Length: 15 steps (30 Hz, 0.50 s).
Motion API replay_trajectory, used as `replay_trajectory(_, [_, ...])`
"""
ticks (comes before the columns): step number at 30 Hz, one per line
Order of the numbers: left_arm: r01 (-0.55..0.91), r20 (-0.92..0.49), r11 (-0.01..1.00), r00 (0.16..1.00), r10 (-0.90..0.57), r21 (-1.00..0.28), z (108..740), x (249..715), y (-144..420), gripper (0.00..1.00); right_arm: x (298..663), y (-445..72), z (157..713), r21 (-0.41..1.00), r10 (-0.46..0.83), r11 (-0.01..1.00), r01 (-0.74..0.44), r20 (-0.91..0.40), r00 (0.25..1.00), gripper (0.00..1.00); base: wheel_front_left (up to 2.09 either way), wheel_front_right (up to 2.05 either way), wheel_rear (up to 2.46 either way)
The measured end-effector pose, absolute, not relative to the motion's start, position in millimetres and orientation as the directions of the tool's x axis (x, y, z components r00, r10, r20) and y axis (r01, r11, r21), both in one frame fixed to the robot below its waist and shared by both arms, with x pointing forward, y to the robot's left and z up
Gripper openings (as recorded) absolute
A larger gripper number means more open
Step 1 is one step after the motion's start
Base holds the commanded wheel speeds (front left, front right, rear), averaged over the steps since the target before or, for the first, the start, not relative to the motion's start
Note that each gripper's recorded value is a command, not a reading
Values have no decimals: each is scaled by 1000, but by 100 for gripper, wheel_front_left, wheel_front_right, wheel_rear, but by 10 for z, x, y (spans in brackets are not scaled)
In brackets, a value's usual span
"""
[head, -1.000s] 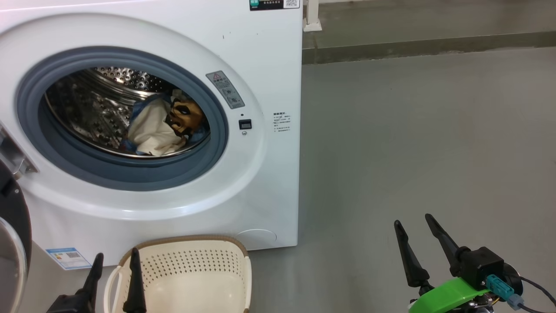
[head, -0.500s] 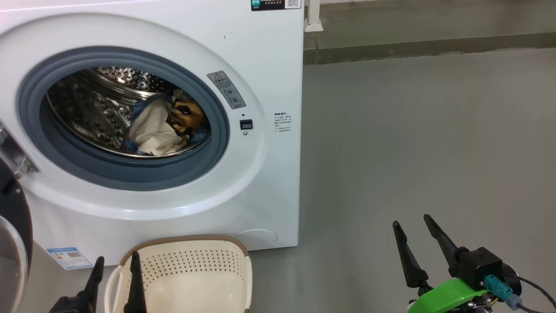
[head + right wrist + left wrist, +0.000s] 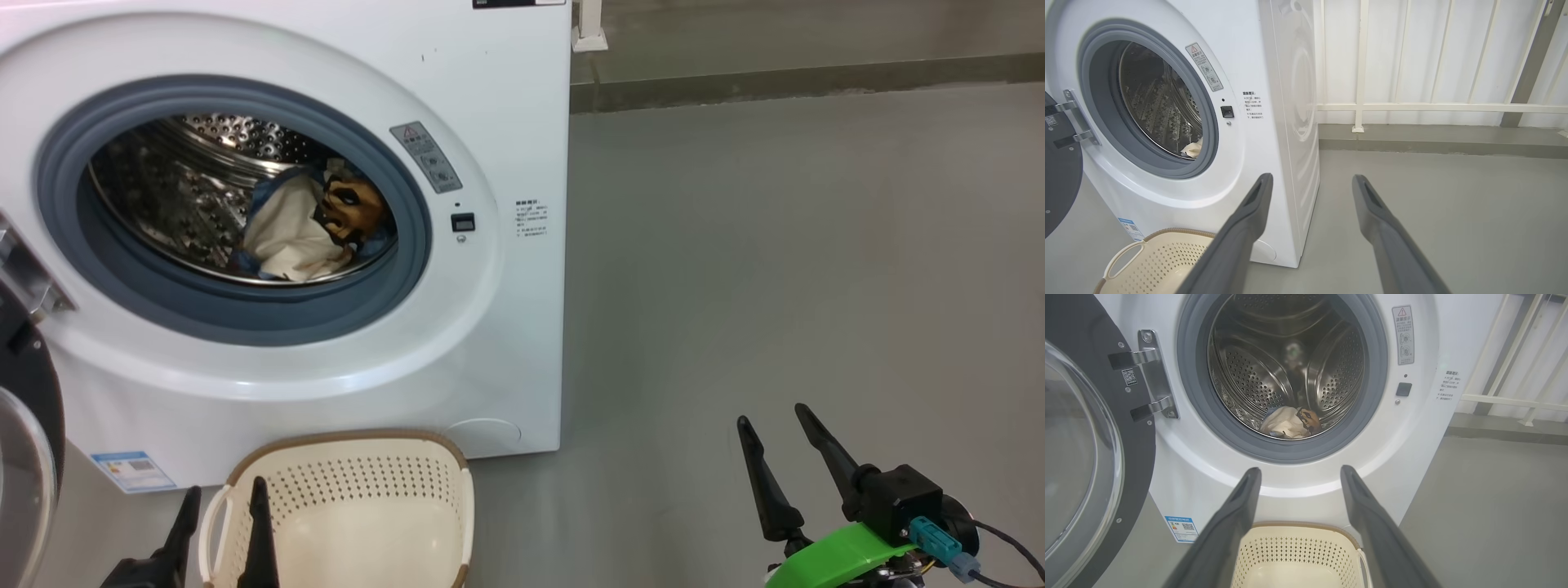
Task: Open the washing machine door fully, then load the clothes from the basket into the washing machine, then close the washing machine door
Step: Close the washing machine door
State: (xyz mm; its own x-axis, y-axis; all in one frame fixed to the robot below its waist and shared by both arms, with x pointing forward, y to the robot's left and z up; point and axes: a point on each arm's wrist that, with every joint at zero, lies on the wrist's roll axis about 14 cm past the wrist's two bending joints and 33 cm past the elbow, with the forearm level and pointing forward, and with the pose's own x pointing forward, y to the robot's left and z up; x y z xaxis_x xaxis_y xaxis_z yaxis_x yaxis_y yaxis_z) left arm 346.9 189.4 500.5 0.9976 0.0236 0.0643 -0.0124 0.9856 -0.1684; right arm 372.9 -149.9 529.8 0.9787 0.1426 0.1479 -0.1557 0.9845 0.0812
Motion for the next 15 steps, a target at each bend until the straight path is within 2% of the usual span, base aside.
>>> replay_trajectory(15, [-17, 61, 986, 998, 28, -168, 4995, 3473, 1914, 100, 3741, -1492, 5270, 82, 145, 984, -157, 140, 980, 100, -179, 179, 0])
